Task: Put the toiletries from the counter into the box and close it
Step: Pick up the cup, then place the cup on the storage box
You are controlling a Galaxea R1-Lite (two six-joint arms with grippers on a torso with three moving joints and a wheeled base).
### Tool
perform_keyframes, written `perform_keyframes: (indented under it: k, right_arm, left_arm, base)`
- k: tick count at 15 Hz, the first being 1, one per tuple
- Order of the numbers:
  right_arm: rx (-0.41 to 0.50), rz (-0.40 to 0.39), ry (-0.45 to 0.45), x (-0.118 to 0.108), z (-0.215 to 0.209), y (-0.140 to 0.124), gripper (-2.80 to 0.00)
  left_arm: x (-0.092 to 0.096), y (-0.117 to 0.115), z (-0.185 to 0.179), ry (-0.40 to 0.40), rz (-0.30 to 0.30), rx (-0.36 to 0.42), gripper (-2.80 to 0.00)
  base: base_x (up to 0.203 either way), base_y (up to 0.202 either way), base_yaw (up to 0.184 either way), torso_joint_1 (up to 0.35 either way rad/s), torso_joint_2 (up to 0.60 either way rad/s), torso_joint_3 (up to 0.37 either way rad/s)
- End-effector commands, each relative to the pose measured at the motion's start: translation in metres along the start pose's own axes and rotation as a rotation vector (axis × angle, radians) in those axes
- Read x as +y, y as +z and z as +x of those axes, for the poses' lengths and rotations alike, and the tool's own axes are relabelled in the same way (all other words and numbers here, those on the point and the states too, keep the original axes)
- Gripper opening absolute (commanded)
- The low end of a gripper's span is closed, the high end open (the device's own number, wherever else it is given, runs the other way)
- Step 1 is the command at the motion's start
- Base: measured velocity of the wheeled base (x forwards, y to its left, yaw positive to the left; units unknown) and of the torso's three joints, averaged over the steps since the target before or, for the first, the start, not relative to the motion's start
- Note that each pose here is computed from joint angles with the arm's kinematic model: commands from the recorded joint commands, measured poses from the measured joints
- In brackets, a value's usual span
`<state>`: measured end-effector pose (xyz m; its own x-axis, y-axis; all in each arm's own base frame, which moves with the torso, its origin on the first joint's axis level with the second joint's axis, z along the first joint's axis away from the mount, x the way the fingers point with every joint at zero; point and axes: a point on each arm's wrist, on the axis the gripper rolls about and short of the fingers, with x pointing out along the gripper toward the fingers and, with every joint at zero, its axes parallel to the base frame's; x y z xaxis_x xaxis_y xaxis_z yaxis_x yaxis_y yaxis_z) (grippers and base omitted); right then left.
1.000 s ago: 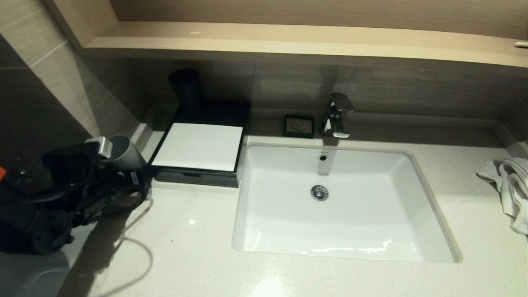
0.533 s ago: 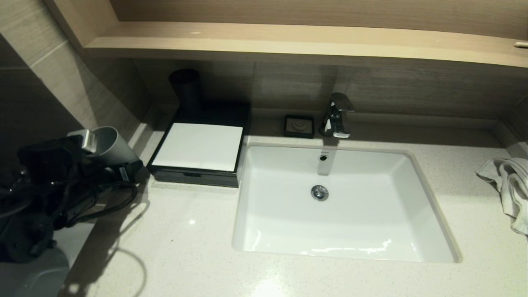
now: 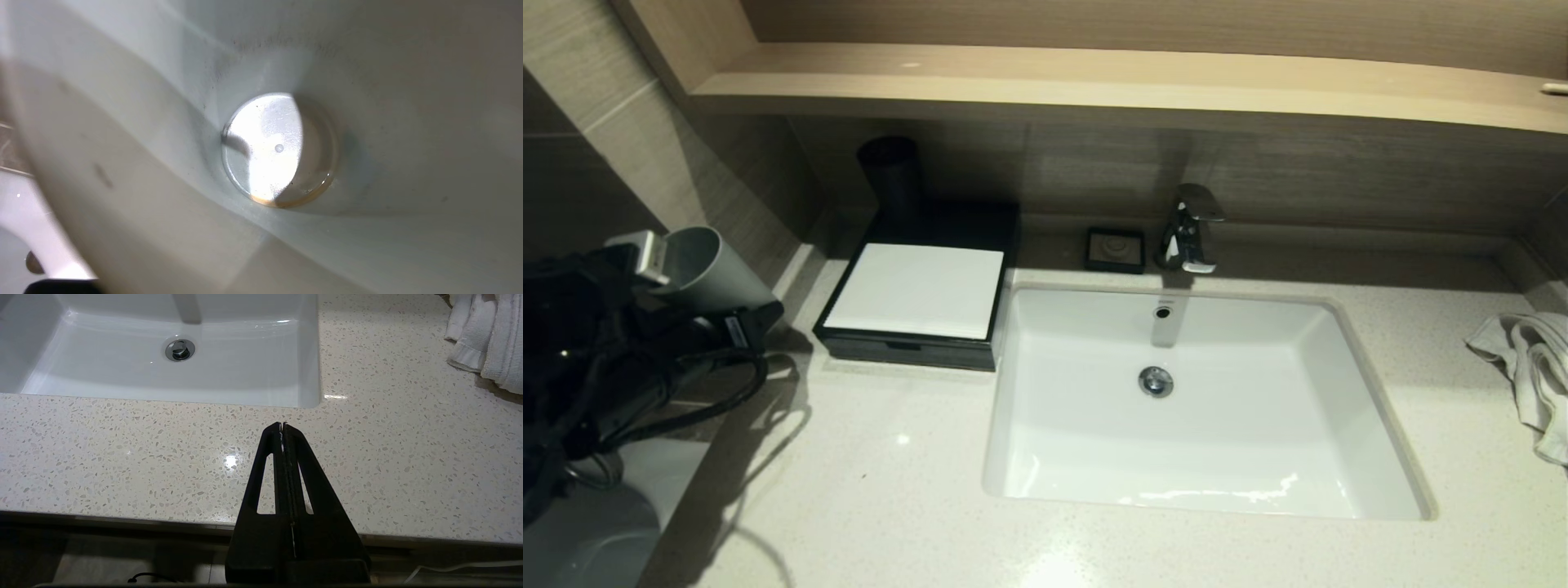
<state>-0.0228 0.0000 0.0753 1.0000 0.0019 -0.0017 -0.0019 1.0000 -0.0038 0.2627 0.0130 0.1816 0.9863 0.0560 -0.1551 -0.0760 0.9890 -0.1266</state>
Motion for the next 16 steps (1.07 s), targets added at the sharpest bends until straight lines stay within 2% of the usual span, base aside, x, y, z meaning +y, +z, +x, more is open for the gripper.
perform_keyframes:
  k: [1, 4, 11, 16]
  right_arm:
    - [0.0, -0.001, -0.002, 0.0, 0.0, 0.0, -2.8]
    - [0.0, -0.001, 0.001, 0.0, 0.0, 0.0, -2.8]
    - [0.0, -0.001, 0.001, 0.0, 0.0, 0.0, -2.8]
    - [0.0, -0.001, 0.001, 0.0, 0.0, 0.0, -2.8]
  left_arm:
    - [-0.003, 0.02, -0.019, -0.01, -0.002, -0.044, -2.8]
    - [-0.008, 0.033, -0.026, -0.03, 0.0, -0.021, -2.8]
    - [-0.055, 0.053, -0.016, -0.181, 0.033, 0.103, -2.8]
    - [-0.085, 0.042, 0.014, -0.242, 0.061, 0.2, -2.8]
  base:
    - [0.0, 0.0, 0.0, 0.0, 0.0, 0.0]
    - [0.0, 0.0, 0.0, 0.0, 0.0, 0.0]
    - [0.0, 0.0, 0.0, 0.0, 0.0, 0.0]
    - [0.0, 0.0, 0.0, 0.0, 0.0, 0.0]
